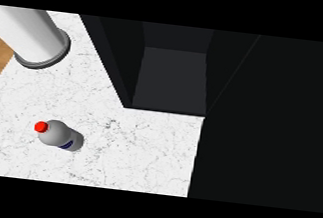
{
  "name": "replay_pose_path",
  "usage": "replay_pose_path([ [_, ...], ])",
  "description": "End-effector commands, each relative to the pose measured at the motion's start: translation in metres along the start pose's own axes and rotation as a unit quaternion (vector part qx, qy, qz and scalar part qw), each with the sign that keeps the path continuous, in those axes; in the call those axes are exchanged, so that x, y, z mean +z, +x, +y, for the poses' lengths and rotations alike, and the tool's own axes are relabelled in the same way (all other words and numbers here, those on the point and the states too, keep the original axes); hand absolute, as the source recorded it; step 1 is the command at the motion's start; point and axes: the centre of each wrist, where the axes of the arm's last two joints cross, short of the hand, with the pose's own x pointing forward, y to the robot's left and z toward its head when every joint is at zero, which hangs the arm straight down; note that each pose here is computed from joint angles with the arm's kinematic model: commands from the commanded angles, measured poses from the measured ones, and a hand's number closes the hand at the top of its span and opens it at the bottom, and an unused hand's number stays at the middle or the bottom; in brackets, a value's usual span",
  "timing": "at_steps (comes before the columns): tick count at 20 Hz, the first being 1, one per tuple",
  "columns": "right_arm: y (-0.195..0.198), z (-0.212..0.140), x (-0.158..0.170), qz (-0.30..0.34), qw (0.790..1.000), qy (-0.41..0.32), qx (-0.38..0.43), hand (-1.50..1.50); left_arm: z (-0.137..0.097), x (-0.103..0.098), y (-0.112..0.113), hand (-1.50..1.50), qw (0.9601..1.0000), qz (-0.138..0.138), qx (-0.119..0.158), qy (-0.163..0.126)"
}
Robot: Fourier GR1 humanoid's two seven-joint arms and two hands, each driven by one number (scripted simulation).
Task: Pick up the bottled water, place it into the cabinet and close the cabinet
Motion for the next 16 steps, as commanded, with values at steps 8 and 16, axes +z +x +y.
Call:
replay_pose_path([
  [8, 0.036, 0.019, 0.041, 0.008, 1.0, 0.025, -0.015, -1.5, 0.045, 0.027, 0.012, -1.5, 0.9957, 0.069, -0.052, 0.033],
  [16, 0.059, 0.027, 0.062, 0.013, 0.999, 0.022, -0.022, -1.5, 0.044, 0.034, -0.034, -1.5, 0.9916, 0.116, -0.028, 0.05],
])
